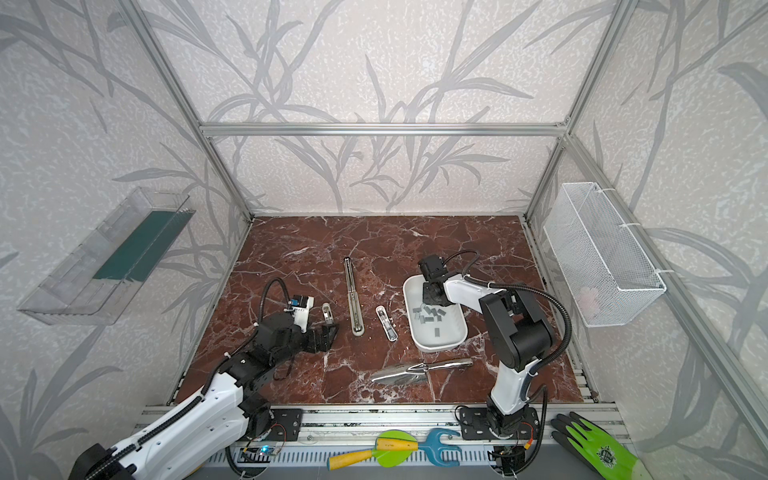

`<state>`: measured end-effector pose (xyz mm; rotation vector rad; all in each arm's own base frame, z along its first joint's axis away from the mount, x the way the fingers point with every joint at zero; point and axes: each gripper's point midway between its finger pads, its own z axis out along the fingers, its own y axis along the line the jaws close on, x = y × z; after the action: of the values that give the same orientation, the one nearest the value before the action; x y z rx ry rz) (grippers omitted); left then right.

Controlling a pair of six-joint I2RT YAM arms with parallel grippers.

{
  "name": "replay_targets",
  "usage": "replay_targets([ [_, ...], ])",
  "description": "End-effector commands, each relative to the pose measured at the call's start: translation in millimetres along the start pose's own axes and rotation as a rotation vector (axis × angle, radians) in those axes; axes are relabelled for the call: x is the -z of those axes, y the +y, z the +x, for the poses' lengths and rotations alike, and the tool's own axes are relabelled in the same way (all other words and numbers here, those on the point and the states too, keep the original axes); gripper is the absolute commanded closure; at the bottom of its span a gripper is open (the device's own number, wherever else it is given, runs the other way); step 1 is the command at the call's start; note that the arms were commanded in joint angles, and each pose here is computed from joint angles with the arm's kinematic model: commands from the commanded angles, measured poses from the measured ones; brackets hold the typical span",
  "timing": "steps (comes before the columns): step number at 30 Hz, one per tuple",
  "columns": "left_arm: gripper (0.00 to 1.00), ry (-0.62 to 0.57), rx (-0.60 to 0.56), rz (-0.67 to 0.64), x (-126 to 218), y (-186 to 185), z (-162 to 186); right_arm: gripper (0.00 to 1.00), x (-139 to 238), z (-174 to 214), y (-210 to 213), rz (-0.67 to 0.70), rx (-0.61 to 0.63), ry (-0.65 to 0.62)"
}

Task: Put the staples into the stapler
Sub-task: 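Move the right gripper out of the tub over the long beige stapler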

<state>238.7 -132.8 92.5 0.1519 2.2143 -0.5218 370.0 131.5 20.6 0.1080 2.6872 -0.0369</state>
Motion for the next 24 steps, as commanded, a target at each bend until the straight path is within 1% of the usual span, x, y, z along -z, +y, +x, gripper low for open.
replay_targets([
  [1, 0.01, -0.040, -0.003, 0.015, 5, -7, -17, 0.85, 13, 8, -8, 0.019, 0.003, 0.020],
  [3, 0.01, -0.036, 0.008, 0.000, 8, -5, -17, 0.85, 25, 3, -8, 0.025, 0.007, -0.004],
  [5, 0.01, -0.041, 0.032, -0.024, 13, -1, -20, 0.85, 47, -6, -5, 0.017, 0.012, -0.057],
  [9, 0.01, -0.081, 0.123, -0.161, 32, 22, -25, 0.86, 86, -13, 8, -0.027, 0.028, -0.157],
  [11, 0.01, -0.105, 0.176, -0.248, 46, 38, -24, 0.87, 107, -14, 23, -0.082, 0.047, -0.213],
  [13, 0.01, -0.129, 0.222, -0.301, 58, 49, -21, 0.88, 128, -13, 41, -0.132, 0.066, -0.271],
  [14, 0.01, -0.135, 0.262, -0.340, 63, 57, -16, 0.88, 141, -12, 55, -0.167, 0.088, -0.305],
  [16, 0.01, -0.179, 0.335, -0.377, 75, 68, -10, 0.88, 160, -7, 79, -0.214, 0.122, -0.365],
  [18, 0.01, -0.209, 0.401, -0.370, 77, 72, -3, 0.88, 174, 1, 106, -0.268, 0.154, -0.402],
  [20, 0.01, -0.220, 0.447, -0.344, 74, 72, 6, 0.89, 181, 11, 133, -0.328, 0.180, -0.411],
  [24, 0.01, -0.220, 0.447, -0.333, 70, 71, 6, 0.90, 179, 29, 173, -0.385, 0.206, -0.404],
])
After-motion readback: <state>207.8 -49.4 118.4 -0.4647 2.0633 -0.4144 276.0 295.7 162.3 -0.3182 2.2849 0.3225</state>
